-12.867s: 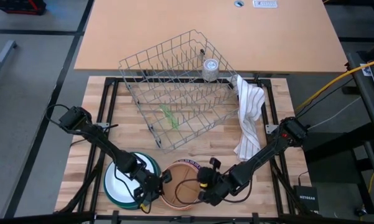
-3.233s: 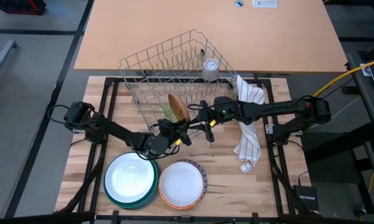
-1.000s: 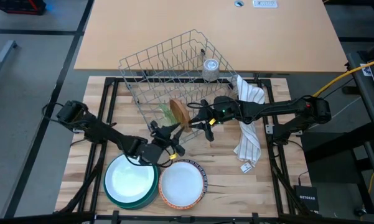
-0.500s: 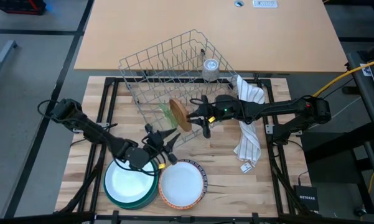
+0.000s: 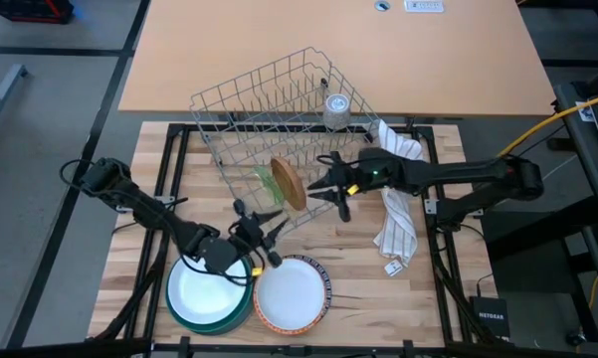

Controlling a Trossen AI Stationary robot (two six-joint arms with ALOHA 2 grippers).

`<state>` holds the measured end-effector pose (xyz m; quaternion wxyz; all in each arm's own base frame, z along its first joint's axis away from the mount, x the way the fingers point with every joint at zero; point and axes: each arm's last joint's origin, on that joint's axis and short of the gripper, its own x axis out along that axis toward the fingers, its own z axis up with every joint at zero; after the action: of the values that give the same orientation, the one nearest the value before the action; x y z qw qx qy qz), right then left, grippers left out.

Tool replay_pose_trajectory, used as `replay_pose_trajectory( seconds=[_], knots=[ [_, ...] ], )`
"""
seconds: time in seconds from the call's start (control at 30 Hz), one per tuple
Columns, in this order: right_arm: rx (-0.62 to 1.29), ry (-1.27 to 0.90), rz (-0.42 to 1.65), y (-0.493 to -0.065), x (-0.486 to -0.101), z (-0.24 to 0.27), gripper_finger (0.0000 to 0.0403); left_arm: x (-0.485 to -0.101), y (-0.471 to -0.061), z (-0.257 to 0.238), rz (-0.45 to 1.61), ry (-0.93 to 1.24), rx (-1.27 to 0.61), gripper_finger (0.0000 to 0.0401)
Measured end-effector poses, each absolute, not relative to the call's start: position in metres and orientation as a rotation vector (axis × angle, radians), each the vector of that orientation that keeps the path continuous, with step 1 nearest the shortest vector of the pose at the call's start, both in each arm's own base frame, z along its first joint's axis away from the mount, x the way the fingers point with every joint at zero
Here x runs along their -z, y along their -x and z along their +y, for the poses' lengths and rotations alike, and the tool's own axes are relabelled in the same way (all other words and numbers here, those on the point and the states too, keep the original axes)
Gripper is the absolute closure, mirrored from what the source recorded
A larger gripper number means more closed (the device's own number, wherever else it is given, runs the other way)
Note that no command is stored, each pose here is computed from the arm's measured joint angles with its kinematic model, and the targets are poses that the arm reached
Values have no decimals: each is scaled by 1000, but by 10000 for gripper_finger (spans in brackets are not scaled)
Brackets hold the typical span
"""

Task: Sort dishes
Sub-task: Put the white plate into the dish rack

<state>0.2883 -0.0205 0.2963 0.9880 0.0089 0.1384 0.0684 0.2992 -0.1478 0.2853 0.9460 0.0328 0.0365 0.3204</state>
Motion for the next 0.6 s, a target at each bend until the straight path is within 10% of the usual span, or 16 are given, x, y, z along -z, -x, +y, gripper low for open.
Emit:
replay_pose_trajectory(
  seconds=[0.6],
  knots=[
    [-426, -206, 499, -252, -293, 97, 306, -251, -262, -213, 443, 31, 186, 301]
  ],
)
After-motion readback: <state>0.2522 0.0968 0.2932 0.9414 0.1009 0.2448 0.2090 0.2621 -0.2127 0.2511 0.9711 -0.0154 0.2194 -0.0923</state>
